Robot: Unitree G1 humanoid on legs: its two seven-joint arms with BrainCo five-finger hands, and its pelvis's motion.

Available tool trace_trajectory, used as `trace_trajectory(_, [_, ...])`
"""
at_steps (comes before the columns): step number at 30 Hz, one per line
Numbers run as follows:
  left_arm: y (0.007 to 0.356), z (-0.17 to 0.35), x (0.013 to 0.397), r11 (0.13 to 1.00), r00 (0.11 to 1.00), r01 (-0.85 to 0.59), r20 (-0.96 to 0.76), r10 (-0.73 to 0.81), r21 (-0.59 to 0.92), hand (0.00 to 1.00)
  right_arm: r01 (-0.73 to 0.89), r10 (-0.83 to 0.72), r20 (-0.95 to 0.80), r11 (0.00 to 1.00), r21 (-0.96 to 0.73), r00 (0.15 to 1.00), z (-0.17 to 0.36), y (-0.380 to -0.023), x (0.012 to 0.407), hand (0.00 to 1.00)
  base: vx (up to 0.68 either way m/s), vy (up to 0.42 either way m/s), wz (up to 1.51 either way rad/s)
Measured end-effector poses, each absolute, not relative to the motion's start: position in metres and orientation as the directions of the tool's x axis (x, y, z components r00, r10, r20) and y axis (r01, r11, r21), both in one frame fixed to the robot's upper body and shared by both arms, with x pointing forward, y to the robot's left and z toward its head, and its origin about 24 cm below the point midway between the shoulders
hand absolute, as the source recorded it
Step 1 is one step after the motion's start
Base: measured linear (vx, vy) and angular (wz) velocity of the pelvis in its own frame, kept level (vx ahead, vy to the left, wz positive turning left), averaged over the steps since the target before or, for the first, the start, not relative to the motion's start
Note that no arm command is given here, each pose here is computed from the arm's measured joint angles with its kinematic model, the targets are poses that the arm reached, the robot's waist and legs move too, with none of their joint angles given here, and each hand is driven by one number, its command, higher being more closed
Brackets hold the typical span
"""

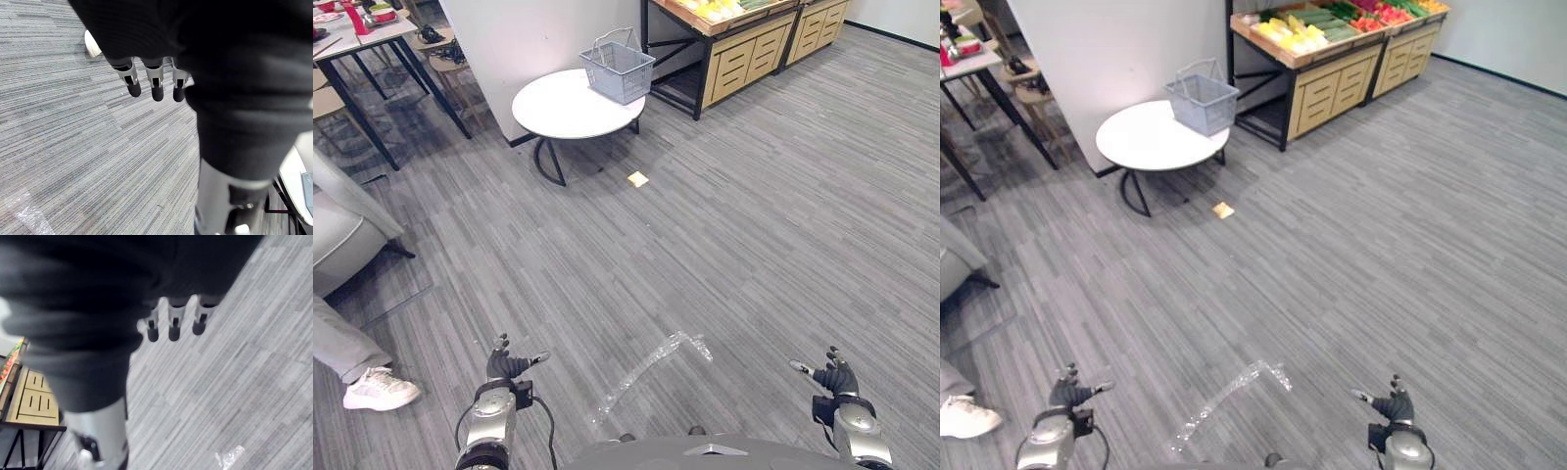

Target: Pick vegetable in the basket

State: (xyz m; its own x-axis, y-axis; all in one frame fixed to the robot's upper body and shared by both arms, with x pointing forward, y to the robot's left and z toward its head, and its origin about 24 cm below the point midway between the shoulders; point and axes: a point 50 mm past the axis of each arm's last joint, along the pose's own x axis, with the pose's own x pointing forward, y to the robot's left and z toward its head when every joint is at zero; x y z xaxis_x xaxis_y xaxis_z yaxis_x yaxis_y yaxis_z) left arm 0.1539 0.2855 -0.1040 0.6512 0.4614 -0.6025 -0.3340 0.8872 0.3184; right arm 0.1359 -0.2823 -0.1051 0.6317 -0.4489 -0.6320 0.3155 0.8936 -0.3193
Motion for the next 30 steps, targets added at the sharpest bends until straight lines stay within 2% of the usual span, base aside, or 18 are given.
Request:
trace_trajectory(16, [0.283,-0.104,0.156,0.892,0.656,-0.319,-0.604,0.452,0.321,0.00,0.348,-0.471,-0.621,0.882,-0.317,0.627,-0.103,-0.285,0.137,0.00,-0.01,-0.024,0.00])
trace_trajectory(21, [0.284,-0.102,0.161,0.892,0.663,-0.322,-0.597,0.452,0.318,0.00,0.353,-0.456,-0.560,0.890,-0.288,0.692,-0.090,-0.281,0.169,0.00,-0.07,-0.045,-0.23])
trace_trajectory(25, [0.286,-0.101,0.160,0.886,0.659,-0.339,-0.592,0.464,0.316,0.00,0.308,-0.422,-0.529,0.905,-0.294,0.736,-0.083,-0.274,0.174,0.00,0.03,-0.173,-0.15])
trace_trajectory(30, [0.269,-0.095,0.173,0.905,0.715,-0.326,-0.555,0.425,0.274,0.00,0.288,-0.400,-0.415,0.907,-0.307,0.817,-0.058,-0.270,0.185,0.00,0.12,-0.118,-0.08])
